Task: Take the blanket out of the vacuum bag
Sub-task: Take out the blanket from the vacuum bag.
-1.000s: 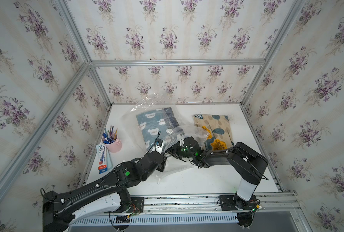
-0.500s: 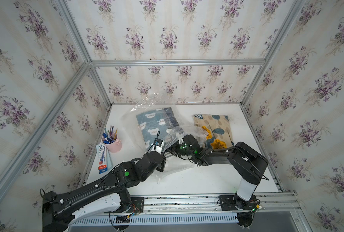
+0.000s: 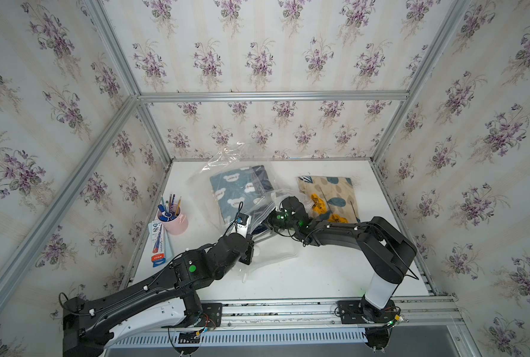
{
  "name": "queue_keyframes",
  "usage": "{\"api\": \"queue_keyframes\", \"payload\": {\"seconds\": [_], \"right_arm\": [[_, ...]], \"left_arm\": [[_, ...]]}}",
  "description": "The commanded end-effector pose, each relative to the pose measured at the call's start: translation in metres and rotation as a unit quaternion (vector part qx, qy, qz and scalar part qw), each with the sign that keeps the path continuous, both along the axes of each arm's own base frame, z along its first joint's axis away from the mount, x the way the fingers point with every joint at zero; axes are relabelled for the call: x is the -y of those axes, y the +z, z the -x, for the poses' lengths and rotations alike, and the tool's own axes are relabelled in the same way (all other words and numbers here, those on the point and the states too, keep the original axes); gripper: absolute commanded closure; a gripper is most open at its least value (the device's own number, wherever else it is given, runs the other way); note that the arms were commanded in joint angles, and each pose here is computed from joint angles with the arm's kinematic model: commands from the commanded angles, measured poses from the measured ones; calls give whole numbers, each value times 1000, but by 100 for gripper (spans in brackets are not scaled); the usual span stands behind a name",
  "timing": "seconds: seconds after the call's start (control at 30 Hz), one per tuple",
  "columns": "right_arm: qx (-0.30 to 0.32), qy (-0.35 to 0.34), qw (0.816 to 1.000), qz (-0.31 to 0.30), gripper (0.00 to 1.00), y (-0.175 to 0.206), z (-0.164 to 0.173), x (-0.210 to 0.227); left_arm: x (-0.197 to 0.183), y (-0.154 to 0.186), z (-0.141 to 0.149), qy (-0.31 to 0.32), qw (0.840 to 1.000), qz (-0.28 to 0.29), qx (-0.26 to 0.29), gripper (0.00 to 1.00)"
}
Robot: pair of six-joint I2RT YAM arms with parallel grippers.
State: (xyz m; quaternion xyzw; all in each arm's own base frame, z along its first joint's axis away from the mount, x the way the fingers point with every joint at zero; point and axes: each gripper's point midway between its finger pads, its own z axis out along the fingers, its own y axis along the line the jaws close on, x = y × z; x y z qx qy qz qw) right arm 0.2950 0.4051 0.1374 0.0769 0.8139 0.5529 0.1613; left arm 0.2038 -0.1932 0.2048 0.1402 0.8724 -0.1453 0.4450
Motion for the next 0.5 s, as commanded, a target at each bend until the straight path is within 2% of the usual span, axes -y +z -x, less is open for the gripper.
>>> {"api": "queue_keyframes", "payload": {"seconds": [0.0,0.27,0.47], "right_arm": [[-7,2,1000,-14,61,2,8,3],[-23,9,999,-20,57,-4,26,5],[-30,18,999,-23,56,-10,27,-6]], "left_arm": [[-1,-3,1,-2,1000,-4,-4,90],[4,-8,0,-4,1000,-3,-7,90],[5,-9,0,-5,1000,-3,-11,90]]}}
